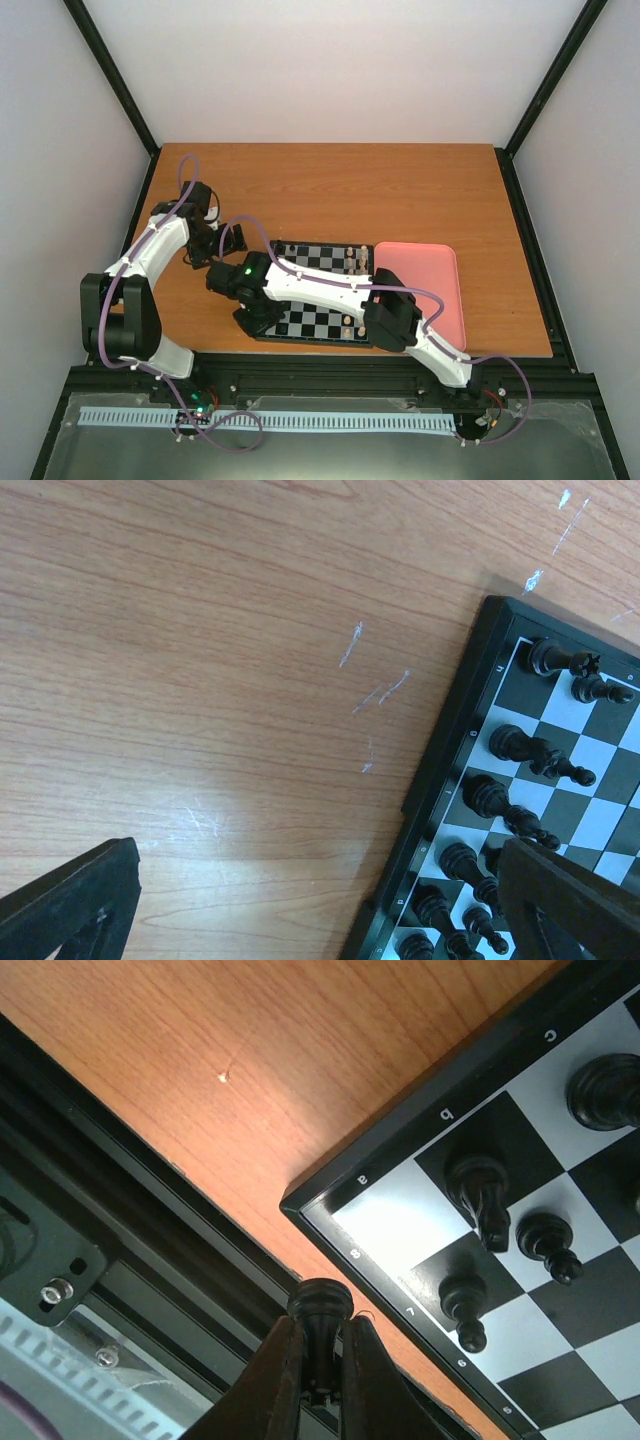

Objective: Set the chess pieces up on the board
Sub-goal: Place the chess piece on the chessboard.

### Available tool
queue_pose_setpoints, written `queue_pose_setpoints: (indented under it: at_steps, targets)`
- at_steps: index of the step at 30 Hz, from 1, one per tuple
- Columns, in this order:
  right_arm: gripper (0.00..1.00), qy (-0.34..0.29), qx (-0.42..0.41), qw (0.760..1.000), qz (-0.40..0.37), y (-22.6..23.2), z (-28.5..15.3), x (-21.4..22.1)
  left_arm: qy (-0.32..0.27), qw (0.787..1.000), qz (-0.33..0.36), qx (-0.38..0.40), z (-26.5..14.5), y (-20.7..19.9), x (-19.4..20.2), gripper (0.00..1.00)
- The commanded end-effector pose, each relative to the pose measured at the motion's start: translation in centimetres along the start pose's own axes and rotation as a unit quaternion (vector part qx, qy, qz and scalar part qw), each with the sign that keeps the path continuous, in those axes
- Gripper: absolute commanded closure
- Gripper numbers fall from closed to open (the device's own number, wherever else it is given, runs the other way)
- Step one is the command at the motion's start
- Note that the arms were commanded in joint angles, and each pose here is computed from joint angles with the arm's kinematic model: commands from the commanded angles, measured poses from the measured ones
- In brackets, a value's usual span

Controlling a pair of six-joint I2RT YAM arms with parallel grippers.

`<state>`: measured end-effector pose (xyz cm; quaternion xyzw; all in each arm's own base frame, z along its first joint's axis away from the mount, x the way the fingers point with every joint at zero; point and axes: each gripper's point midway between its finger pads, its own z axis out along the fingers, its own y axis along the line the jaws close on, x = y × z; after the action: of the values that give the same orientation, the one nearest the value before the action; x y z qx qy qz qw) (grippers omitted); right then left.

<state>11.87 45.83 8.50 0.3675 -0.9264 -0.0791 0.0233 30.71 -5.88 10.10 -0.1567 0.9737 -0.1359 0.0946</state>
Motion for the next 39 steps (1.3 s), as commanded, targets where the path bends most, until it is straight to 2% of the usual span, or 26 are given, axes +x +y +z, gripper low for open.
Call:
queue_pose_setpoints:
  at_steps: [1, 23, 39]
  targets:
    - [0.97, 0.006, 0.006, 1.000, 0.001, -0.6, 1.0, -0.4, -0.020, 1.000, 0.001, 0.011, -1.0, -0.7, -0.5, 0.00]
    - [0.96, 0.031, 0.037, 0.999, 0.015, -3.0, 2.8, -0.5, -0.022, 1.000, 0.002, 0.006, -1.0, -0.5, -0.6, 0.00]
    - [0.85, 0.031, 0.026, 0.999, 0.001, -2.8, 2.9, -0.8, -0.019, 1.000, 0.002, 0.005, -0.7, -0.5, -0.8, 0.00]
